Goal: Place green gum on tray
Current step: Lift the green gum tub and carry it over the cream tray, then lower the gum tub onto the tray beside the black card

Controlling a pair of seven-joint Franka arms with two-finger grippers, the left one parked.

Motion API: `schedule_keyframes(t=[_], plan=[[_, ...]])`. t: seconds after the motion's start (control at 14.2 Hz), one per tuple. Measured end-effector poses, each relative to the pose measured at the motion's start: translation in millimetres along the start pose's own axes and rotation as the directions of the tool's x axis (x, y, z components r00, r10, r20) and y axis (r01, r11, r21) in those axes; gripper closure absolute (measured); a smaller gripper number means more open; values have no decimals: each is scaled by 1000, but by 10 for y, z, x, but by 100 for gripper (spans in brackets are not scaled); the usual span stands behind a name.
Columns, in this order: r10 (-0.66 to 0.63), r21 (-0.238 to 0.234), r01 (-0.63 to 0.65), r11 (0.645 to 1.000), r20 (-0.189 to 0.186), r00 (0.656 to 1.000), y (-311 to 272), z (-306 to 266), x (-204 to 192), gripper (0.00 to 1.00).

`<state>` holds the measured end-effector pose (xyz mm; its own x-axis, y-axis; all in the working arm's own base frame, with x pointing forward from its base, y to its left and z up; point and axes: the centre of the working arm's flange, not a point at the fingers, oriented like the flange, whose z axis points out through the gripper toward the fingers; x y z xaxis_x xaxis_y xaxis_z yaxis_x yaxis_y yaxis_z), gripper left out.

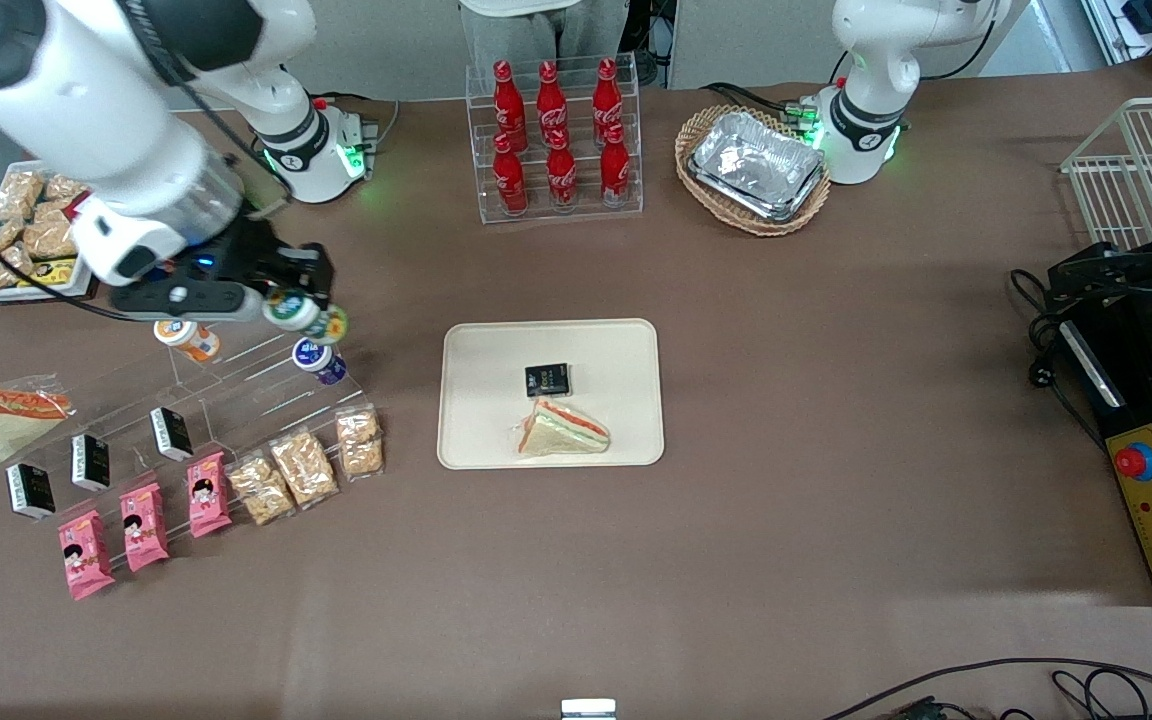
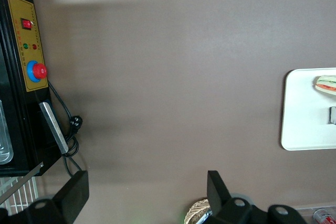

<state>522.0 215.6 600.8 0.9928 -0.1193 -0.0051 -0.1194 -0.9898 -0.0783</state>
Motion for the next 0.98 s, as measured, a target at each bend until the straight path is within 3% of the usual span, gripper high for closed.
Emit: schedule_keyframes(t=[0.42, 0.63, 0.98], plan=[[102, -15, -102, 995, 10, 995, -344, 1354, -97, 42], [124, -7, -124, 992, -8, 992, -388, 2068, -333, 42], [174, 3, -174, 985, -30, 984, -514, 2788, -758, 42]])
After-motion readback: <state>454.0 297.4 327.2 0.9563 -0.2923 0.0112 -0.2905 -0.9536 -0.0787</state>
